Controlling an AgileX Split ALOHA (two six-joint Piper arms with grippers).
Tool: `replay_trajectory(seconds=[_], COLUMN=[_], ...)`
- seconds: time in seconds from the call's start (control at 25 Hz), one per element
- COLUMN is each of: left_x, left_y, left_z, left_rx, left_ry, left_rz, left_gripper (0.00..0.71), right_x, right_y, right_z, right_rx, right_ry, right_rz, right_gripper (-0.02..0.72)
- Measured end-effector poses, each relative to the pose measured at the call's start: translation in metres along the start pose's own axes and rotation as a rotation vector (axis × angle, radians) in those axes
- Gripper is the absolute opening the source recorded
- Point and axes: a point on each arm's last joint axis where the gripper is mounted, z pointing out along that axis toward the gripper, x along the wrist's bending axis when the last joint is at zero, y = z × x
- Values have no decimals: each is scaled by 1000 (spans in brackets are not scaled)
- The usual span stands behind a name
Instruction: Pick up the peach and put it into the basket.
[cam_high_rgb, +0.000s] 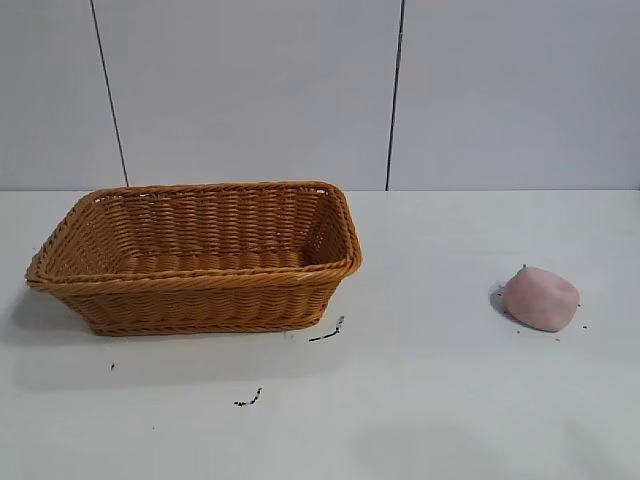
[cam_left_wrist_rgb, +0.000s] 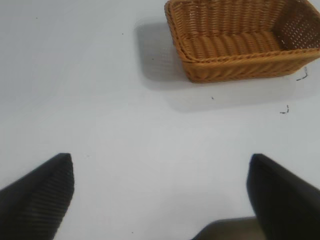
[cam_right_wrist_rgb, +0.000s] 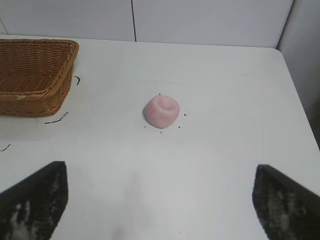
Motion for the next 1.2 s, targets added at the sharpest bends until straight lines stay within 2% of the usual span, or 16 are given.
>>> replay_trajectory(seconds=[0.36, 0.52, 0.76, 0.92, 1.2], left_x=[0, 0, 0, 0, 0], left_y=[0, 0, 0, 0, 0], left_z=[0, 0, 0, 0, 0], left_rx=[0, 0, 0, 0, 0], left_ry=[0, 0, 0, 0, 0], left_rz=[0, 0, 0, 0, 0], left_gripper=[692, 692, 692, 692, 692], right_x=[0, -2, -7, -11, -19], right_y=[0, 12, 30, 45, 71], right_z=[1, 22, 95, 151, 252], right_rx=[8, 138, 523, 701, 844], right_ry=[0, 5, 16, 19, 24], right_rz=[2, 40, 69, 82, 84], right_gripper=[689, 689, 689, 689, 689])
